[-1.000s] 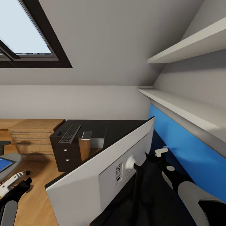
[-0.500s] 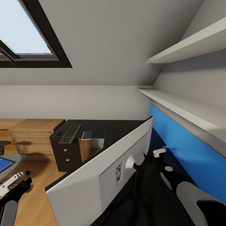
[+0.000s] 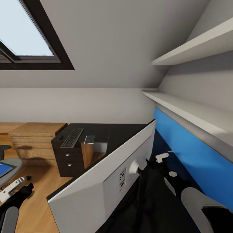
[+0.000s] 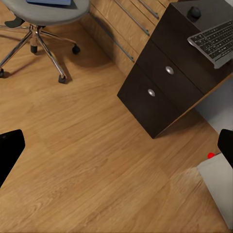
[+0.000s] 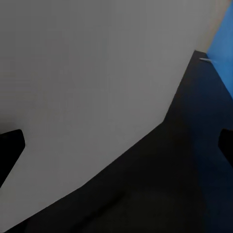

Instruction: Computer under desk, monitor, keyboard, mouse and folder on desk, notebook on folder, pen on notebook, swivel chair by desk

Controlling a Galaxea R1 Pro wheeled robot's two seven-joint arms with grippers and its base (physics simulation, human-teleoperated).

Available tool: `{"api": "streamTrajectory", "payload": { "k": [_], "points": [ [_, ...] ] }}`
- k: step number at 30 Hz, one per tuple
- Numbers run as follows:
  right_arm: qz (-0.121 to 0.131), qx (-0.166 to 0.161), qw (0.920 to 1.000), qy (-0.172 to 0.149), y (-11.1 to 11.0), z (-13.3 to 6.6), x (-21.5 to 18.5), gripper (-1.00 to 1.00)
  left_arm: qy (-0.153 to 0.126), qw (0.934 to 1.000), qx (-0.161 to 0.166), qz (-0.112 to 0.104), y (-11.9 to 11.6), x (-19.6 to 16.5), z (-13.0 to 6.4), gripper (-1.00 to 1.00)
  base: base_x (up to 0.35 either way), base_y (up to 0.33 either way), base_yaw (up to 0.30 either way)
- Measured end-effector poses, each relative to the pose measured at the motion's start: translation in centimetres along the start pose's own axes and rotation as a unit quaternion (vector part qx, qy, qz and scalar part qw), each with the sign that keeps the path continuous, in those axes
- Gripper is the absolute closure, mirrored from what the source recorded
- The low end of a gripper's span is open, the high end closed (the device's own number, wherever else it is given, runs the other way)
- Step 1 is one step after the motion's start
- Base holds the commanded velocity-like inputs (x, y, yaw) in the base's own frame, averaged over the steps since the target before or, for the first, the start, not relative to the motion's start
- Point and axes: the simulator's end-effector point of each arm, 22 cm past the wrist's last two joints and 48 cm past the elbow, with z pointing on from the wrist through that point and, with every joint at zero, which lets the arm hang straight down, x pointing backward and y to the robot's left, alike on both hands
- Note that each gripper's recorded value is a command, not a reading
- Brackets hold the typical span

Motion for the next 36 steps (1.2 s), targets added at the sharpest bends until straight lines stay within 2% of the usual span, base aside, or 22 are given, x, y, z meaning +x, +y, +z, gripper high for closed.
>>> {"api": "streamTrajectory", "payload": {
  "k": [7,11,17,21,30,36],
  "points": [
    [0.0,0.003,1.0,-0.002,-0.2,0.0,-0.1,-1.0,0.0,1.0,0.0,0.0,0.0,0.0,0.0,-1.0,-0.02,0.0,0.0],
    [0.003,0.007,1.0,-0.003,-0.5,0.0,-0.2,-1.0,0.001,1.0,0.0,0.001,-0.1,0.1,0.0,-1.0,-0.216,0.0,0.0],
    [0.029,0.071,0.997,-0.003,-3.6,-0.3,0.0,-1.0,0.001,1.0,0.0,0.001,0.0,0.1,0.0,-1.0,-0.146,0.0,0.0],
    [0.035,0.088,0.9955,0.0,-4.4,-0.4,0.2,-1.0,0.002,1.0,0.0,0.001,0.0,0.1,0.0,-1.0,-0.059,0.0,0.0],
    [0.036,0.091,0.9952,0.008,-4.5,-0.4,0.6,-1.0,0.002,1.0,0.0,0.001,0.0,0.2,0.1,-1.0,-0.29,0.0,0.0],
    [0.039,0.09,0.9946,0.032,-4.3,-0.4,1.6,-1.0,0.003,1.0,0.0,0.001,-0.1,0.2,0.1,-1.0,-0.328,0.0,0.0]
  ]
}}
